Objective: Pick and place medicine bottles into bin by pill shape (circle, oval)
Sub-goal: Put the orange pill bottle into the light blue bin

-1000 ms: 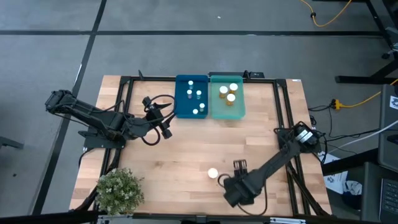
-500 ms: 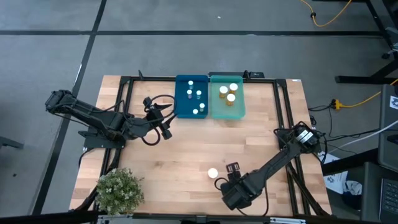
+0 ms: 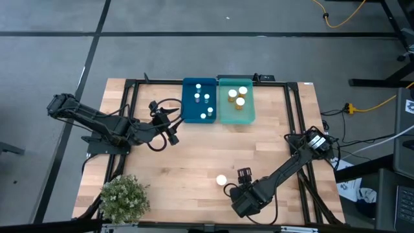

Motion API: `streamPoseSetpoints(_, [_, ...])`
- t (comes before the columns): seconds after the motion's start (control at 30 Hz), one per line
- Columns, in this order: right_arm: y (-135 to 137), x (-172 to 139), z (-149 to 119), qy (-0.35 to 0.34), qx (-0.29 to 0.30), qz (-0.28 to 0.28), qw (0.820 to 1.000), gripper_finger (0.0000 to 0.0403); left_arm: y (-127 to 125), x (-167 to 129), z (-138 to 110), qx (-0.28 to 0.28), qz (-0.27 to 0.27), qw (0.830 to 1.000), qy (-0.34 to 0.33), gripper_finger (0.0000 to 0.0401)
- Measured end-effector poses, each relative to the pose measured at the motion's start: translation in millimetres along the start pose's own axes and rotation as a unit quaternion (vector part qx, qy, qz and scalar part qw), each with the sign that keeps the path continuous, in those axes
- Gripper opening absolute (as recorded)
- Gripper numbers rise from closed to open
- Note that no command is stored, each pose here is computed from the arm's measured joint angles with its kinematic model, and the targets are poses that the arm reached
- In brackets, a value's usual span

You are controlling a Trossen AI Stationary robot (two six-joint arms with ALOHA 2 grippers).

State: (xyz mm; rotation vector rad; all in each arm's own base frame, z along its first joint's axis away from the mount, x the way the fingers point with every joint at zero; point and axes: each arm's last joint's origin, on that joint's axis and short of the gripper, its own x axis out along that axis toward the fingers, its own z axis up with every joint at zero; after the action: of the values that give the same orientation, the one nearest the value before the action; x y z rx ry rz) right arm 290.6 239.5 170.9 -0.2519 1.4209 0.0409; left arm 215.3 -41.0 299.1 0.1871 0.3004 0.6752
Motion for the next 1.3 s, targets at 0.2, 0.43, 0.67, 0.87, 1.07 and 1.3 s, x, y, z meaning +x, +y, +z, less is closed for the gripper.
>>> streamPoseSetpoints(0.2, [0, 0, -2, 0.009, -0.056, -0.002, 0.998, 0.0274, 0, 0, 0, 0.0, 0.0, 1.0, 0.0, 0.0202])
streamPoseSetpoints(0.43, [-6, -5, -18, 0.113, 0.006, 0.022, 0.993, 0.0275, 0, 0, 0, 0.0, 0.0, 1.0, 0.0, 0.0202])
streamPoseSetpoints(0.67, [-22, -42, -31, 0.112, -0.034, 0.012, 0.993, 0.0275, 0, 0, 0, -0.001, 0.0, 1.0, 0.0, 0.0202])
streamPoseSetpoints(0.87, [-46, -83, -44, -0.028, -0.005, -0.038, 0.999, 0.0275, 0, 0, 0, 0.0, 0.0, 1.0, 0.0, 0.0202])
streamPoseSetpoints(1.07, [-58, -61, -71, -0.131, 0.05, 0.013, 0.99, 0.0275, 0, 0, 0, -0.001, 0.0, 1.0, 0.001, 0.0202])
streamPoseSetpoints(1.3, [-54, -26, -83, -0.173, 0.062, 0.083, 0.979, 0.0275, 0, 0, 0, 0.0, 0.0, 1.0, 0.001, 0.0202])
